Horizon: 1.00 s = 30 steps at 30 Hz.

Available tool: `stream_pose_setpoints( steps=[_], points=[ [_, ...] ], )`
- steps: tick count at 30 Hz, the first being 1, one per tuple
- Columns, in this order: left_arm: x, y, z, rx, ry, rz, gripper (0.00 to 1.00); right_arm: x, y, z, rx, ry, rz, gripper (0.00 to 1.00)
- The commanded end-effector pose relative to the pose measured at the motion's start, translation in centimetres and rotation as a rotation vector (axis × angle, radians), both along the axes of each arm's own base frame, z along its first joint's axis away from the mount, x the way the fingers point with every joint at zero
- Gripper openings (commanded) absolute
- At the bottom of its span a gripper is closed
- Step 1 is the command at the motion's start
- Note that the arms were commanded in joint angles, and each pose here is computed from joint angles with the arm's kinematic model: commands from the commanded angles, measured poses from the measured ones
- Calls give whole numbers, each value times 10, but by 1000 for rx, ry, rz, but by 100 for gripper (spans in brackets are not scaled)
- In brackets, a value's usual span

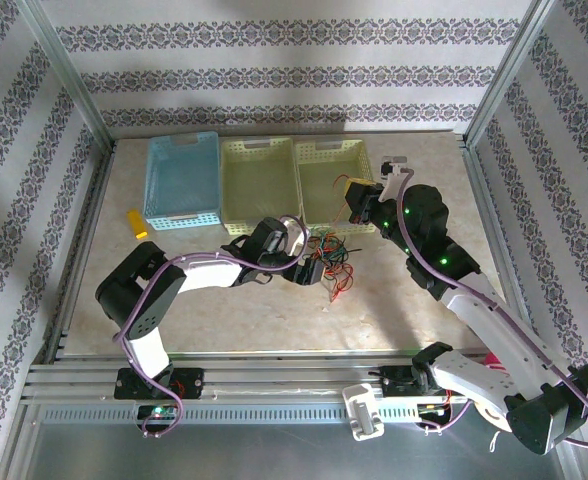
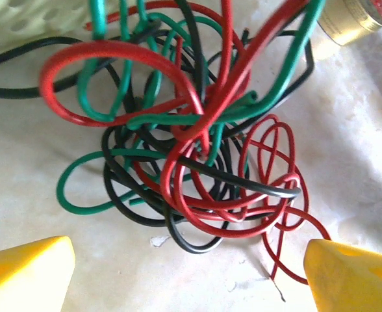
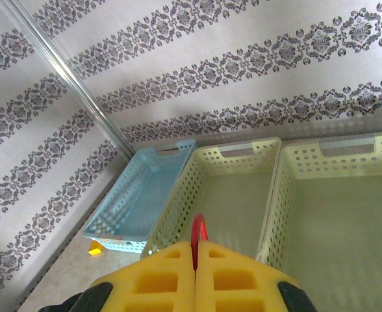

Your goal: Untangle the cables

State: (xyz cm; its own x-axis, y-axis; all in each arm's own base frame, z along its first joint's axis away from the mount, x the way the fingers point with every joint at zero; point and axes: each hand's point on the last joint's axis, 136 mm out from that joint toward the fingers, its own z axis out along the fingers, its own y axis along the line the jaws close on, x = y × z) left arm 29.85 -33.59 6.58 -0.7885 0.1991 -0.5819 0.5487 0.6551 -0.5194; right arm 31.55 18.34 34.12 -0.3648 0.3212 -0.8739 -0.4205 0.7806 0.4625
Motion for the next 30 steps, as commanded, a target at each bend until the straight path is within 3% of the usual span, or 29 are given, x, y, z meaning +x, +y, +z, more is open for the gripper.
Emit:
stream_pose_setpoints(
  steps=[1, 9, 16, 23, 30],
  points=[
    [-3, -14, 18, -53, -35, -68, 91, 2, -4, 5, 20, -17, -17, 0],
    [33, -15, -6, 8, -24, 90, 95, 0, -5, 4, 11, -20, -15, 0],
    [35, 5, -44, 161, 24, 164, 85, -3, -19, 15, 24, -43, -62, 0],
    [34, 37, -69, 316, 28, 251, 65, 3, -52, 27, 60, -67, -209, 0],
    [24, 71, -87, 448, 34, 309, 64, 13, -108, 47, 145, -97, -393, 0]
  ],
)
